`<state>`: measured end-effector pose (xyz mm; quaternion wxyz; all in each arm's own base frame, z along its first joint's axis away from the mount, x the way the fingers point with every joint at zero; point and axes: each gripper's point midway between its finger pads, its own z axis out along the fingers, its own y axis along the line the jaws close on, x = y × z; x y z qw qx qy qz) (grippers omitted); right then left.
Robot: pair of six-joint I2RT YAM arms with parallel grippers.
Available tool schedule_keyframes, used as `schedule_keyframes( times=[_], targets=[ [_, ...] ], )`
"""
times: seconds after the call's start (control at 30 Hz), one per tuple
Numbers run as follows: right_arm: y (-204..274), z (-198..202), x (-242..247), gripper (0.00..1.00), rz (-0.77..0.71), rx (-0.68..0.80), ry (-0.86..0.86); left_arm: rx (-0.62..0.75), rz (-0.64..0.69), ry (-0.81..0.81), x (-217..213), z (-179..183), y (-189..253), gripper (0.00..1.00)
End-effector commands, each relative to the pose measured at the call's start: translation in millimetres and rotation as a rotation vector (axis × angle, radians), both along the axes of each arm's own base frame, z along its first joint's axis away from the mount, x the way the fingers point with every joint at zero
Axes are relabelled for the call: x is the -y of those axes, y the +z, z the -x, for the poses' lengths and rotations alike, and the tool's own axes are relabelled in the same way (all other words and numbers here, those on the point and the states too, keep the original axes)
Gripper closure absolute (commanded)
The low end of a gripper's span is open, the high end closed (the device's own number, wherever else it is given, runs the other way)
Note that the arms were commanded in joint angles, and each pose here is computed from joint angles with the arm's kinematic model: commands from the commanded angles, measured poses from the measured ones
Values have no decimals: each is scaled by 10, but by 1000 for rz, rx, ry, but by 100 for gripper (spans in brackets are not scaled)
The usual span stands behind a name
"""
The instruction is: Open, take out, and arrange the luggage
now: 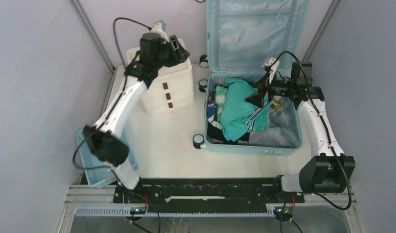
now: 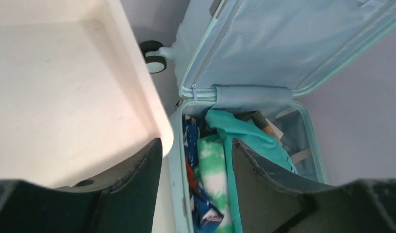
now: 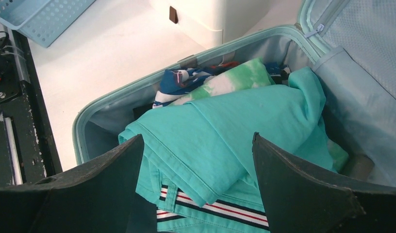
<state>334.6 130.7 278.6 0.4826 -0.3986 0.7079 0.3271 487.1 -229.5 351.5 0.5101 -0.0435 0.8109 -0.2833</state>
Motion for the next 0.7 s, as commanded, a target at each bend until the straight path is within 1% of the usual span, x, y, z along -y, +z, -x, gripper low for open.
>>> schedule_keyframes(
  times=[0.0,0.13,0.2,0.23,0.3,0.4,0.47,0.57,0.67],
  targets=[
    [94,61,-86,11,-2,58,46,211,-17,71,-434,643,559,41],
    [49,62,-101,11,-1,44,47,146,5,209,-756,1020,-14,43],
    [20,58,-103,11,-5,34,46,91,22,280,-861,1122,-332,45],
    [9,90,-187,11,-7,29,71,66,20,315,-912,1147,-458,46],
    [-6,100,-230,11,-11,22,82,24,-8,382,-1000,1163,-661,47],
    [-26,93,-258,11,-16,17,87,2,-52,435,-1040,1054,-818,48],
    [-36,90,-274,11,-20,15,90,-12,-82,441,-1006,931,-889,48],
    [-35,82,-272,11,-20,20,87,-20,-105,438,-914,724,-887,49],
    [-34,75,-261,11,-17,25,82,-50,-153,473,-917,580,-974,50]
  ],
)
